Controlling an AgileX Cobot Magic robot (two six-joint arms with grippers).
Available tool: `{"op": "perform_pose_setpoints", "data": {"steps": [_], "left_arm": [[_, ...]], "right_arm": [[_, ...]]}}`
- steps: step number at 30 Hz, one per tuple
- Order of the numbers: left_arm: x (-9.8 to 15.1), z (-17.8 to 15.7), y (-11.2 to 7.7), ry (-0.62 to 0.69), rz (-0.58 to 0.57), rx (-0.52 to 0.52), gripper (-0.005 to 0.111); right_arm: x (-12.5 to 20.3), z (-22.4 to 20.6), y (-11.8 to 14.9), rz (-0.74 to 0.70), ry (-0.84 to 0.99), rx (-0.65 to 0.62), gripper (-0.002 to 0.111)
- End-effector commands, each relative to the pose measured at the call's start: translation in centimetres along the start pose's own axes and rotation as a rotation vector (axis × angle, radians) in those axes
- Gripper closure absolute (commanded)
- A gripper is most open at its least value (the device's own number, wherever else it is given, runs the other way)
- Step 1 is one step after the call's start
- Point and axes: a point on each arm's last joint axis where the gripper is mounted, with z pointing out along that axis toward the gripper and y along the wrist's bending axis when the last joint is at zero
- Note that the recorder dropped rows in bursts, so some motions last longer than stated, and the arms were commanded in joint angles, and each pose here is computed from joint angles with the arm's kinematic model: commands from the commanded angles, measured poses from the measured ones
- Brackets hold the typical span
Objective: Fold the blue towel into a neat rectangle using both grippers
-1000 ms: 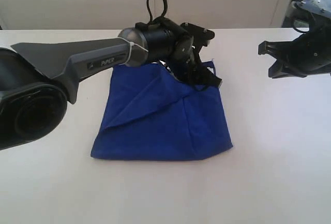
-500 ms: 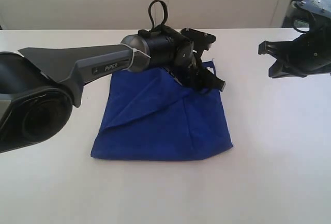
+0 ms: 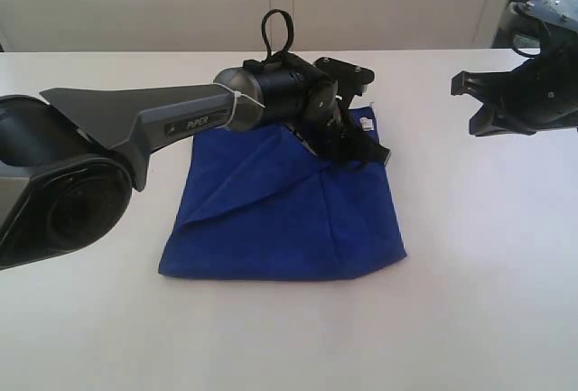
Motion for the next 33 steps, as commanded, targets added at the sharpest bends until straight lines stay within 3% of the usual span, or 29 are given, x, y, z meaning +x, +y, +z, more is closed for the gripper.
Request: {"op": "perform_pose_setpoints", "data": {"steps": [1,6,20,26,33], "left_arm": [[0.2,0.0,-0.2,0.024,0.0,-0.001,0.094],[0.3,0.0,0.0,0.034,0.031,-0.027,0.103],[0.1,0.0,0.2,0.011,0.052,-0.042,0.103],[0.2,0.0,0.0,0.022,0.015,-0.017,0.103],[0.2,-0.2,-0.1,0.031,0.008,-0.015,0.099]], "right_arm": [[0.0,0.0,-0.3,-0.009,-0.003,0.009,0.108],[0.0,0.0,-0.3,-0.009,-0.003,0.009,0.108],[0.1,0.0,-0.3,-0.009,0.006,0.005,0.108],[0.9,0.8,3.2,-0.179,0.047,-0.11,0.108],[1.0,0.8,3.3,-0.185,0.053,-0.112,0.108]]}}
